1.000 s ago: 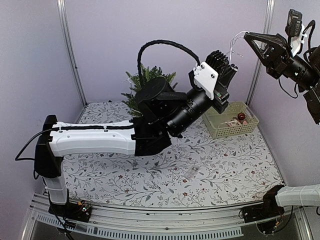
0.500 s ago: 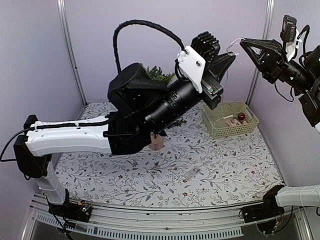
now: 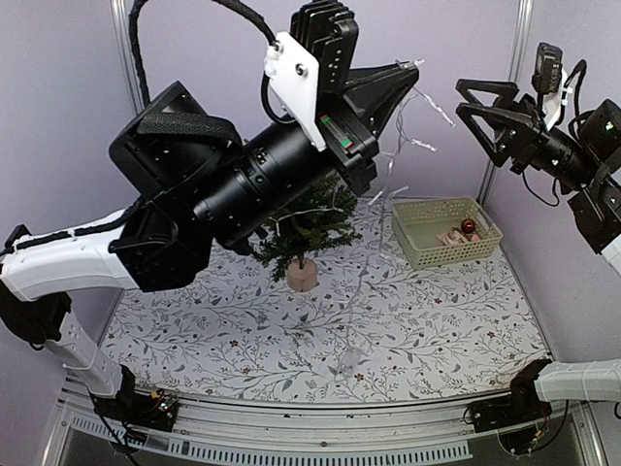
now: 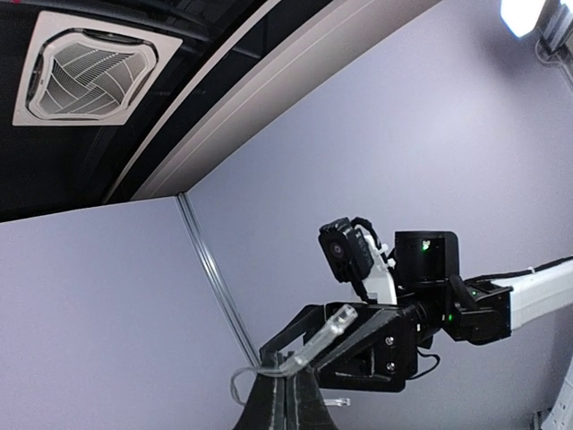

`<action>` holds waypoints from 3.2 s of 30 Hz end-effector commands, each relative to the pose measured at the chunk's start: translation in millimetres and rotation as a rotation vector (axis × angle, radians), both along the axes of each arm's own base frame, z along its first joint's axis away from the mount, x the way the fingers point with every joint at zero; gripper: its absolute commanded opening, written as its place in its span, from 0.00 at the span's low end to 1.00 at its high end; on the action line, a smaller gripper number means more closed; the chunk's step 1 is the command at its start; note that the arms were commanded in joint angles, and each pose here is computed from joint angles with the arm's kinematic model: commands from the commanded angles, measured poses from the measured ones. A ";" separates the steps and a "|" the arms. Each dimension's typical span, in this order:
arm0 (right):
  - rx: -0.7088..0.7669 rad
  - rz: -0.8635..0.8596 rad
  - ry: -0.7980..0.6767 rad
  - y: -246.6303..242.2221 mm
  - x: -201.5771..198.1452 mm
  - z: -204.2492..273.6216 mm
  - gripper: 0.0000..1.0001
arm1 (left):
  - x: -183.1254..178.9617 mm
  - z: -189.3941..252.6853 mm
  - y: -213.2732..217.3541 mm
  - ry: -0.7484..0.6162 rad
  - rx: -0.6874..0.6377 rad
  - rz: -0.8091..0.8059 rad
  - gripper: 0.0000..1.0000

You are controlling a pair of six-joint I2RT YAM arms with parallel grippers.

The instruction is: Decorate the small christmas tree

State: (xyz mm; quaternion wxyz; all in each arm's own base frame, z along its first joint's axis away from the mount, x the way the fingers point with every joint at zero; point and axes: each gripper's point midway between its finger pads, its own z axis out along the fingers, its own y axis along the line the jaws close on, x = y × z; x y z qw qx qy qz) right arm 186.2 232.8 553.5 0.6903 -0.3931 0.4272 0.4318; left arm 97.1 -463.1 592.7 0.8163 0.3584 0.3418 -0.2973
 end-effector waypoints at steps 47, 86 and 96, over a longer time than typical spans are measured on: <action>-0.492 0.299 0.232 201.4 -60.9 -406.5 0.72 | 26.2 3.1 155.6 0.174 -0.083 0.259 0.00; -0.356 0.077 0.189 149.1 -62.0 -348.4 0.00 | 60.2 -142.2 244.9 0.633 0.106 0.468 0.00; -0.228 -0.106 0.133 110.5 -44.6 -289.5 0.00 | 74.0 -157.7 303.1 0.769 -0.018 0.642 0.00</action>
